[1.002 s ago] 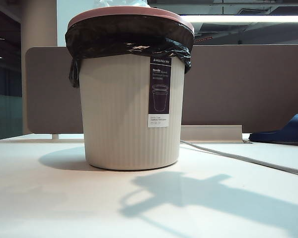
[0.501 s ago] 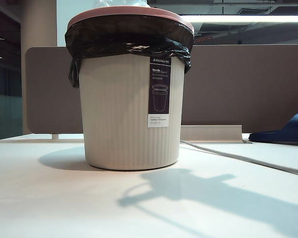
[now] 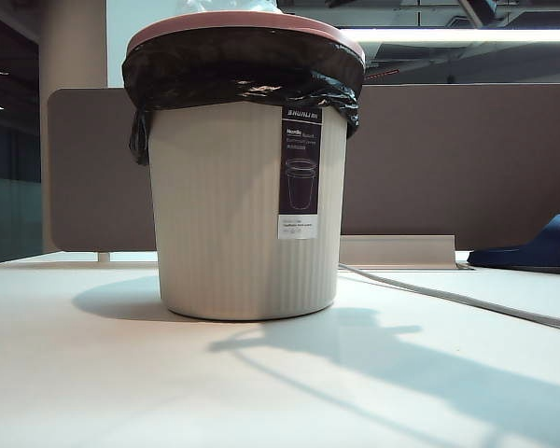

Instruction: Open the ring lid of the trash can, pull out the black garbage bag inside, and place it on the table.

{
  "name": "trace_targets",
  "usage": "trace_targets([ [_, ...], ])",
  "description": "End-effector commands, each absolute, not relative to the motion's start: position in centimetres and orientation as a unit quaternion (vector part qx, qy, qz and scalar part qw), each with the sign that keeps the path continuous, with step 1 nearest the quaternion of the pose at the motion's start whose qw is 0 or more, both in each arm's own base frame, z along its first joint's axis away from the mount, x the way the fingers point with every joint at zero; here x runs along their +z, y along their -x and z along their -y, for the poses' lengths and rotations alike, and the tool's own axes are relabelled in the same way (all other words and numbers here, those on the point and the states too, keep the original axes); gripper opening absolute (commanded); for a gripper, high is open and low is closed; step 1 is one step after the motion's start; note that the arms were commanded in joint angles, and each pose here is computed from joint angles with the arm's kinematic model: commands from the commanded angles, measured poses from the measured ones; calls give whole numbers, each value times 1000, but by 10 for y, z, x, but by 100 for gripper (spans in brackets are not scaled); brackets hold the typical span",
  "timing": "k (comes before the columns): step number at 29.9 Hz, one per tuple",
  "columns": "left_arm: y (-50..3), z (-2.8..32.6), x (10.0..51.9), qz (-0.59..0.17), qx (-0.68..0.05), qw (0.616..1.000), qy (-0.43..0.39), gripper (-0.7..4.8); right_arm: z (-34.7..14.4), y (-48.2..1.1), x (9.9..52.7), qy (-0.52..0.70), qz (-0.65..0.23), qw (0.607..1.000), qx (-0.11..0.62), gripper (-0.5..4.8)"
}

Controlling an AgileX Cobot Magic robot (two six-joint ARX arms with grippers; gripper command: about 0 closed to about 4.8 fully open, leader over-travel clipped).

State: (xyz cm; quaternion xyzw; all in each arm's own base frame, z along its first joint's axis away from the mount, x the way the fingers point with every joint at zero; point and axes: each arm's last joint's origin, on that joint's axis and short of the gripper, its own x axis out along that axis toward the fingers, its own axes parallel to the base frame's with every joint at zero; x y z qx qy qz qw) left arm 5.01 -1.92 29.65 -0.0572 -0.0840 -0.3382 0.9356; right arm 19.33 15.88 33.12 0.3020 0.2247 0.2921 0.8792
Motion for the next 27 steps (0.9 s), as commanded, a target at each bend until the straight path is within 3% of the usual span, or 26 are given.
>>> trace_targets([
  [1, -55, 21, 308, 54, -355, 933, 19, 117, -160, -194, 333, -343, -233, 864, 286, -4],
  [15, -126, 28, 328, -55, -451, 891, 21, 121, -162, -195, 332, -423, -258, 826, 270, -3],
  [27, -144, 54, 321, -66, -494, 867, 2, 125, -171, -202, 321, -448, -293, 803, 260, 3],
])
